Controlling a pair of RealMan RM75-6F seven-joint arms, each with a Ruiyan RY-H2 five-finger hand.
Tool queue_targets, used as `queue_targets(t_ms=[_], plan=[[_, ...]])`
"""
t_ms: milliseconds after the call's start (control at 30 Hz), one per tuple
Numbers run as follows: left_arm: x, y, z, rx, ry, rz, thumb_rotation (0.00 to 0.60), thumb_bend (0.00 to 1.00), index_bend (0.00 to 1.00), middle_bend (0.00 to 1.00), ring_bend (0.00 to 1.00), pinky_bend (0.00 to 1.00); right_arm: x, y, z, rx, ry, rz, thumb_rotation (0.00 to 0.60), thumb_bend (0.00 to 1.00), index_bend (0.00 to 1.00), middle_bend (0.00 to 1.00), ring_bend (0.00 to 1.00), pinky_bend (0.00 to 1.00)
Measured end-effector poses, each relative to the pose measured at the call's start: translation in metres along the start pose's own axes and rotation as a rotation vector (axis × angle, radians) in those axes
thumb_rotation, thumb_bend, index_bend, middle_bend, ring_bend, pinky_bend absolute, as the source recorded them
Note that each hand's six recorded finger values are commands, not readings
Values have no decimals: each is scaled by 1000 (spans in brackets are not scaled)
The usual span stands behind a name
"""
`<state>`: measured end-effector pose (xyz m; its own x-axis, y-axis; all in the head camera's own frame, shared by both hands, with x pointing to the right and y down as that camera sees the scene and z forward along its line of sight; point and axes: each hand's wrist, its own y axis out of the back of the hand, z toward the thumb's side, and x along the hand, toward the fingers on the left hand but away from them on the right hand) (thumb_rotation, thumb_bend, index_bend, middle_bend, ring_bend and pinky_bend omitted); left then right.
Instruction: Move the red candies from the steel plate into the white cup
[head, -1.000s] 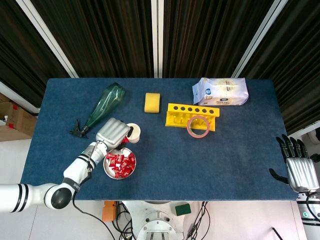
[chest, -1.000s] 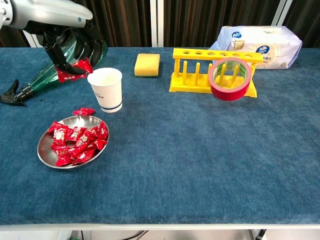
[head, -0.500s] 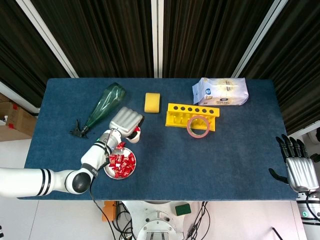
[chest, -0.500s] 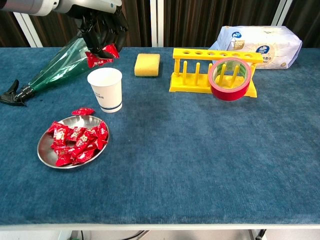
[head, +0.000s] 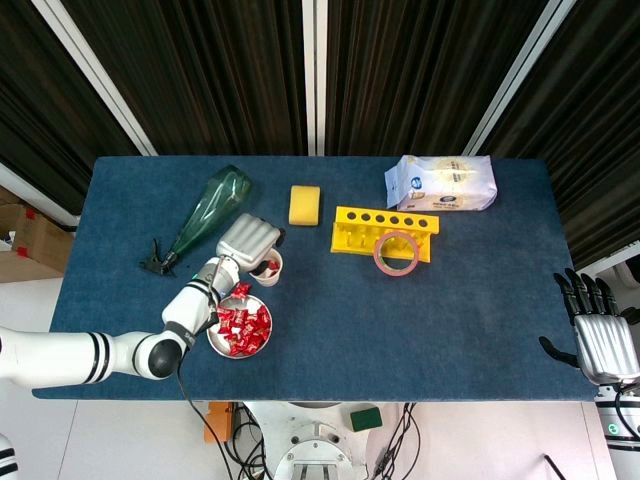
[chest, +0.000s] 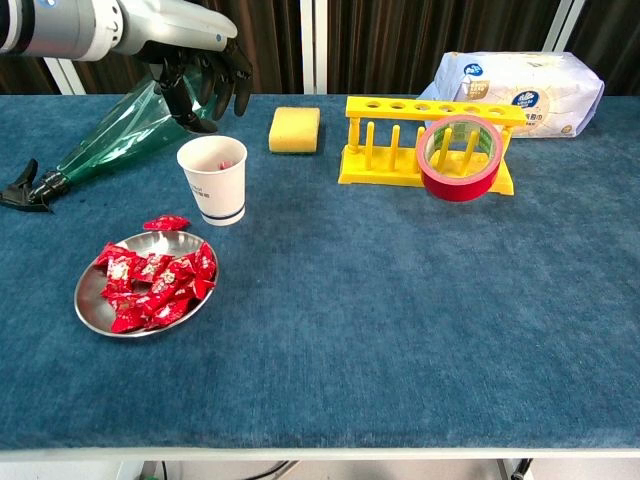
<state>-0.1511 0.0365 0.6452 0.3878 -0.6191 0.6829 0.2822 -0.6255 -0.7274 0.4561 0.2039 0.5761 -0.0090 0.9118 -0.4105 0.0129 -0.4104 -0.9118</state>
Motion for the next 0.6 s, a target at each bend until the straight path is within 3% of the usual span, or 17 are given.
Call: queue_targets(t_ms=[200,433,600], plan=[[-9,-5,-12,12,28,-17,600,297,306,380,351,595,0,-1,0,3,1,4,600,183,0,0,0,0],[-39,2,-21,28,41,71,600,204,338,412,371,612,0,0,0,-1,-6,-2,600,183,0,0,0,0],[-74,-13,-43,3,87,100,600,147,338,401,430,688,1,1,-1,-3,-10,-6,600,183,0,0,0,0]])
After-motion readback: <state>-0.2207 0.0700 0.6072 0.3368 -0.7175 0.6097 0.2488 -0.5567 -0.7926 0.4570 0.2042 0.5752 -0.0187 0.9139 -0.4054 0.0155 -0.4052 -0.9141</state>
